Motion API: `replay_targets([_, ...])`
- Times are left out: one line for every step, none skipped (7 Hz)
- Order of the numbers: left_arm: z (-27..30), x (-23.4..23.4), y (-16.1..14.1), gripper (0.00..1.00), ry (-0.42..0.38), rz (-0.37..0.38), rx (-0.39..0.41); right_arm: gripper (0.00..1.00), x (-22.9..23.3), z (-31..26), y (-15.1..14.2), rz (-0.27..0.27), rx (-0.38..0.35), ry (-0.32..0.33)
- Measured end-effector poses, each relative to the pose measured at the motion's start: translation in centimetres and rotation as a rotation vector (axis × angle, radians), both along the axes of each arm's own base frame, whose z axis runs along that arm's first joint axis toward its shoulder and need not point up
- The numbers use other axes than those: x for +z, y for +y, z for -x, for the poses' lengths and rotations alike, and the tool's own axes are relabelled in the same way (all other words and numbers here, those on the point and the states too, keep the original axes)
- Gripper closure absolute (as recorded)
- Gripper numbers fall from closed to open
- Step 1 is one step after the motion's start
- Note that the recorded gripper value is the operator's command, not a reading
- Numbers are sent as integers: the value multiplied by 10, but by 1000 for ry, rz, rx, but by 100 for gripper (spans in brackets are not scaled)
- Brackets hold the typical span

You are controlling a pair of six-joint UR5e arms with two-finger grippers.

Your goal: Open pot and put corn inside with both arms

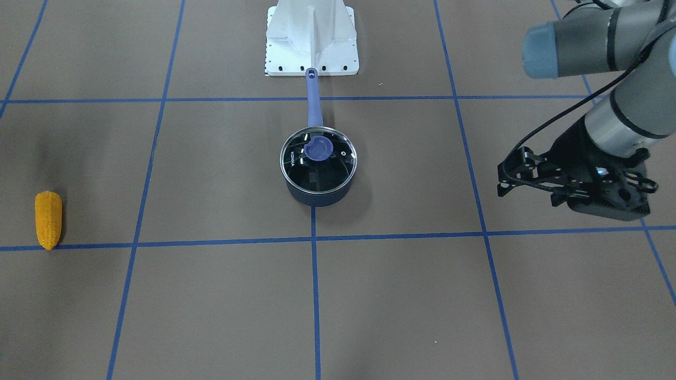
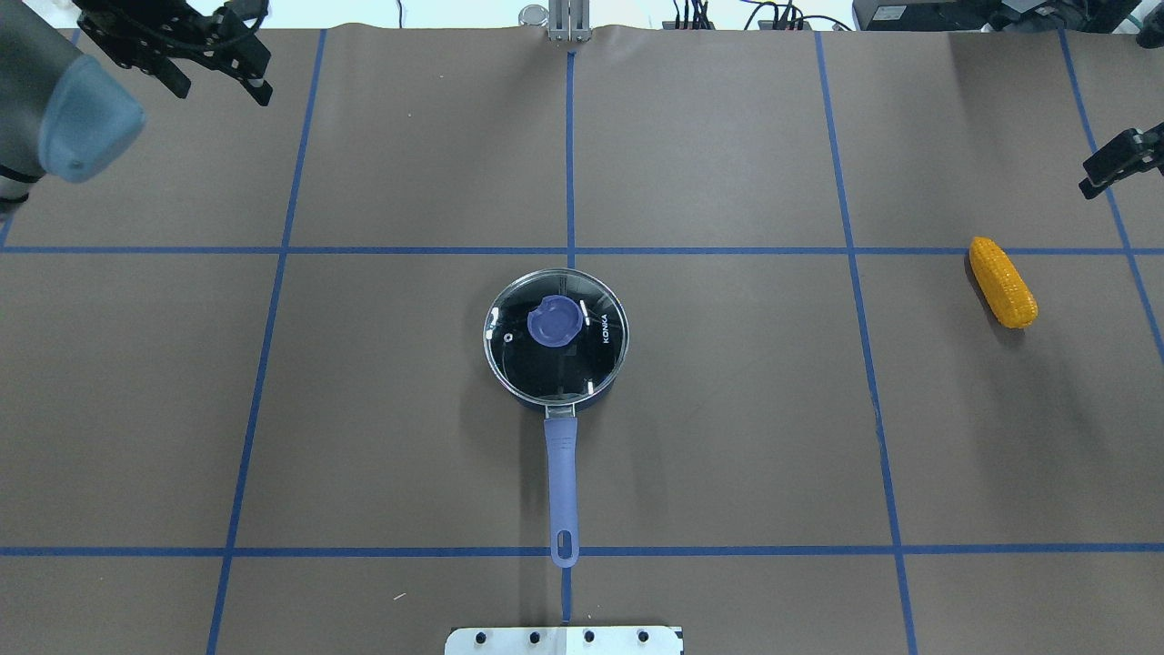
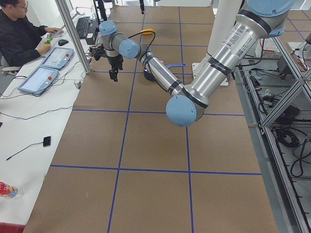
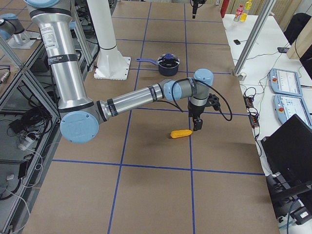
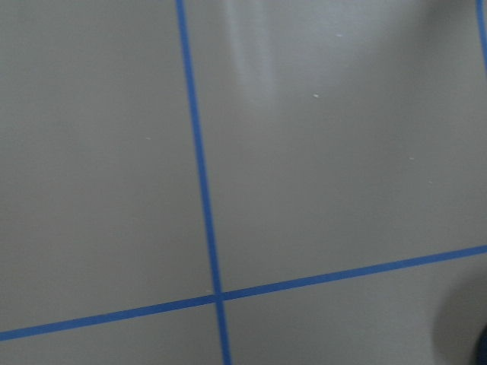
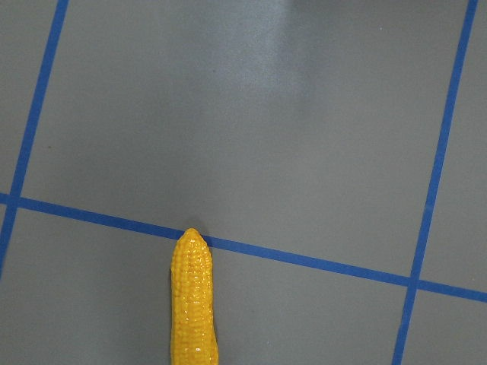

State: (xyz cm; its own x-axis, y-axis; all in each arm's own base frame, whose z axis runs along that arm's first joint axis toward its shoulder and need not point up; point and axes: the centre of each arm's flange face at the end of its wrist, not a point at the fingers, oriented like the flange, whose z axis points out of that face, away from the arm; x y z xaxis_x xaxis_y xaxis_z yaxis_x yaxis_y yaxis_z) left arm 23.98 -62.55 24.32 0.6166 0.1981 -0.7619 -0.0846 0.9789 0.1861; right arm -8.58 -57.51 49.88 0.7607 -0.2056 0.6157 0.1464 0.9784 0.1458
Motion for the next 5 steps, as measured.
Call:
replay_targets([-35,-15,10,2,-18,-7,9,0,6,2,1,17,-4,-11])
replay_targets([-67,-32,22,2,-31,-14,11,0,11,3,2,30,-7,-19])
replay_targets([-91,-46,33,2,-30,-14,16,4,14,5,4,39,-9,-28])
replay_targets([-116,-61,46,2,-20,4,18,5,15,14,7,43,-24,-34])
replay_targets([-136,-76,59,2,-7,26,16,4,15,28,9,37,-49,-38])
